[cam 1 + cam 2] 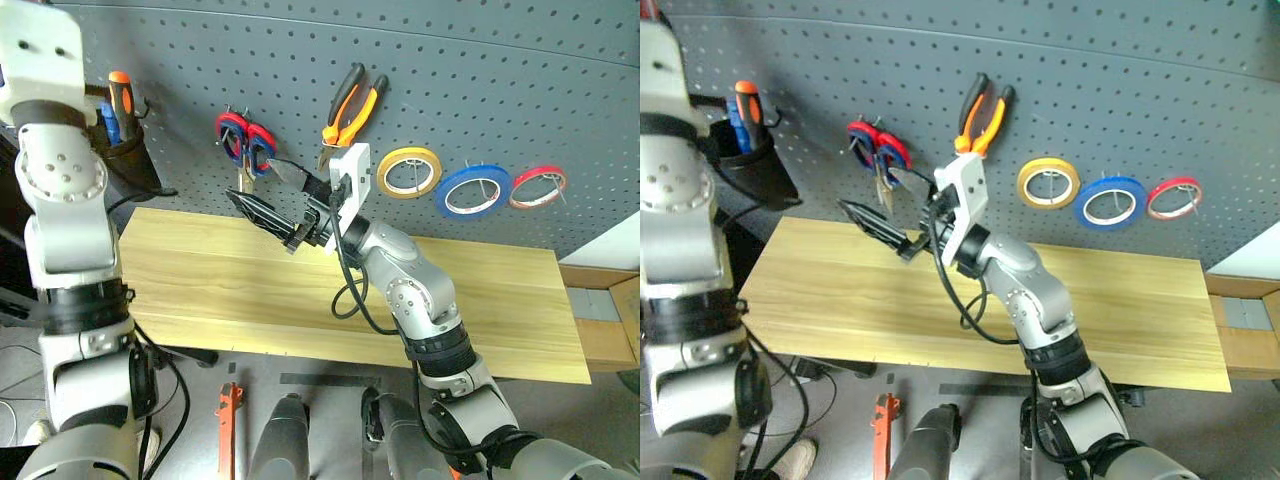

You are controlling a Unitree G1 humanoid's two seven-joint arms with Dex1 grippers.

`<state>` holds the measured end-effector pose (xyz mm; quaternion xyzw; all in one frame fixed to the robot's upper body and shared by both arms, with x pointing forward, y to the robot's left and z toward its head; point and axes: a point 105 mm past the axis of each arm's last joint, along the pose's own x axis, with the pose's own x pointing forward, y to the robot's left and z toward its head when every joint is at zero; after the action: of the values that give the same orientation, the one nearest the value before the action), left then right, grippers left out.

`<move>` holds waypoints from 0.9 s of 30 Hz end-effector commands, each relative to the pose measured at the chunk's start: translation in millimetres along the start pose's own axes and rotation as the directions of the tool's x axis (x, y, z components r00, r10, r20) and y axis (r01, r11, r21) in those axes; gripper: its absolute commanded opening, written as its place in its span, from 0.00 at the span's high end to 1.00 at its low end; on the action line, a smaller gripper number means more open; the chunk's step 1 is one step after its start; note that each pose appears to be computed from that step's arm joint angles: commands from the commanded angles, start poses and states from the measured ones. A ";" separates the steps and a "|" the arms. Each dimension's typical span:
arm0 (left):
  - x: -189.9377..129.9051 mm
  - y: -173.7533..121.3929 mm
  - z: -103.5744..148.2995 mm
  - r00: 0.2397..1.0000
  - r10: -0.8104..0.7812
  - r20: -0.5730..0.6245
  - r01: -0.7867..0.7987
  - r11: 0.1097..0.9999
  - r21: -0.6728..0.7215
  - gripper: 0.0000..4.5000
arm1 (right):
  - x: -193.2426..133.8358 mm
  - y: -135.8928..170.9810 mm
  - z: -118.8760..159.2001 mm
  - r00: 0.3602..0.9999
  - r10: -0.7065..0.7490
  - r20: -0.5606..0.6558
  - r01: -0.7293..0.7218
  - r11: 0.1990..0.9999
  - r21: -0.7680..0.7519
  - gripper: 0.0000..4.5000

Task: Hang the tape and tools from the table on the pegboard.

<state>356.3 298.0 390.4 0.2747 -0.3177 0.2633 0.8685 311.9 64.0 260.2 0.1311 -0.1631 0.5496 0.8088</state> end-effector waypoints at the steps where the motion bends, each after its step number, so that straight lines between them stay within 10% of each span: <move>1: 14.7 5.6 12.8 0.997 0.063 0.054 -0.059 0.996 -0.073 0.82 | 11.2 12.6 19.0 0.997 0.031 0.074 -0.028 0.999 -0.039 0.00; 26: -22.6 -15.9 -45.0 0.976 0.036 -0.216 -0.080 0.976 -0.200 0.82 | 5.3 5.4 9.0 0.999 -0.021 0.035 0.023 0.999 -0.041 0.00; 27: -22.9 -15.6 -45.5 0.975 0.036 -0.221 -0.082 0.976 -0.200 0.65 | 5.2 5.4 8.9 0.999 -0.022 0.035 0.023 0.999 -0.041 0.00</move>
<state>380.2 310.2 324.0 0.1449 -0.2259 0.2746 0.9233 315.8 65.3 257.3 0.1164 -0.1594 0.5299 0.8248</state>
